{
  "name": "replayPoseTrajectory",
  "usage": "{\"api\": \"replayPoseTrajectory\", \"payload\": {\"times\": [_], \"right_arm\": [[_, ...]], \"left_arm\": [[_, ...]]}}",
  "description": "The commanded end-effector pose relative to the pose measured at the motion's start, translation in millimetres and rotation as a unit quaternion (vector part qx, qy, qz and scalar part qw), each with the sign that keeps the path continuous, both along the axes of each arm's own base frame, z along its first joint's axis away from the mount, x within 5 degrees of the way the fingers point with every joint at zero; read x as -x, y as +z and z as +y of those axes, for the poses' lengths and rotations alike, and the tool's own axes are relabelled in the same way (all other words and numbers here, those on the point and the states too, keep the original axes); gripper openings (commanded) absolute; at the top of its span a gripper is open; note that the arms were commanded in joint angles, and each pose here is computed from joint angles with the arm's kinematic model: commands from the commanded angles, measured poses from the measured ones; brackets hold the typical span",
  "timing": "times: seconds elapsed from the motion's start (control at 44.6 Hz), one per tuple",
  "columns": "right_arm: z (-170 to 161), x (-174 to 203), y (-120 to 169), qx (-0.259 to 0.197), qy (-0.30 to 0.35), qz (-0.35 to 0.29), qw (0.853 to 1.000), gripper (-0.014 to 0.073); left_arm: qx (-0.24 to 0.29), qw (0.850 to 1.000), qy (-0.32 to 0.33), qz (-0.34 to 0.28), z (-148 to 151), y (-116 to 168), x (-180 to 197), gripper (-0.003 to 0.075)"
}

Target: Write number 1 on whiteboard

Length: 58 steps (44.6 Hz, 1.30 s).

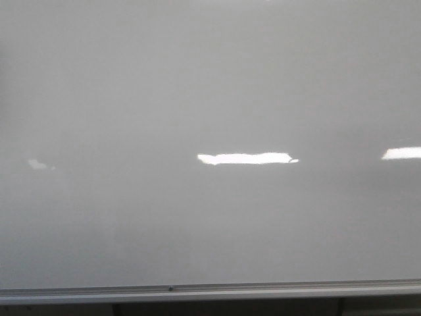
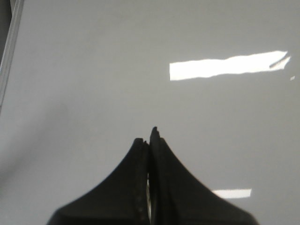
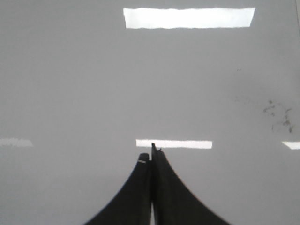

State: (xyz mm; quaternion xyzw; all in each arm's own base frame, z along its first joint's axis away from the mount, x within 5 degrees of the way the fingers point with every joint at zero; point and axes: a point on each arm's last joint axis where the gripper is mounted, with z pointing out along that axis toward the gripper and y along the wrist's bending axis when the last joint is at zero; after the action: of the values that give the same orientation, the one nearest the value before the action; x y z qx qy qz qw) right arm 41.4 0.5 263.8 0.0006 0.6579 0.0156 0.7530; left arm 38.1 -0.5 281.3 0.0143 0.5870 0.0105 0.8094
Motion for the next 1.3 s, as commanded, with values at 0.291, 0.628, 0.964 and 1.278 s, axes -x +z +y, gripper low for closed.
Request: {"api": "replayPoseTrajectory", "payload": {"times": [0.291, 0.628, 0.964, 1.278], "right_arm": [[-2, 5, 88, 0.006, -0.010, 0.045, 0.999, -0.0067], [-2, -43, 93, 0.017, -0.018, 0.229, 0.973, -0.0067], [-2, -78, 75, 0.020, -0.017, 0.311, 0.950, -0.0067], [-2, -83, 69, 0.038, -0.014, 0.330, 0.943, 0.0211]], "left_arm": [[-0.019, 0.997, 0.015, 0.077, 2, 110, 3, -0.0020], [-0.016, 0.981, 0.015, 0.193, 2, 108, -30, -0.0020], [-0.017, 0.972, 0.014, 0.233, 2, 88, -42, -0.0019], [-0.011, 0.960, 0.011, 0.279, 1, 78, -53, 0.0279]]}}
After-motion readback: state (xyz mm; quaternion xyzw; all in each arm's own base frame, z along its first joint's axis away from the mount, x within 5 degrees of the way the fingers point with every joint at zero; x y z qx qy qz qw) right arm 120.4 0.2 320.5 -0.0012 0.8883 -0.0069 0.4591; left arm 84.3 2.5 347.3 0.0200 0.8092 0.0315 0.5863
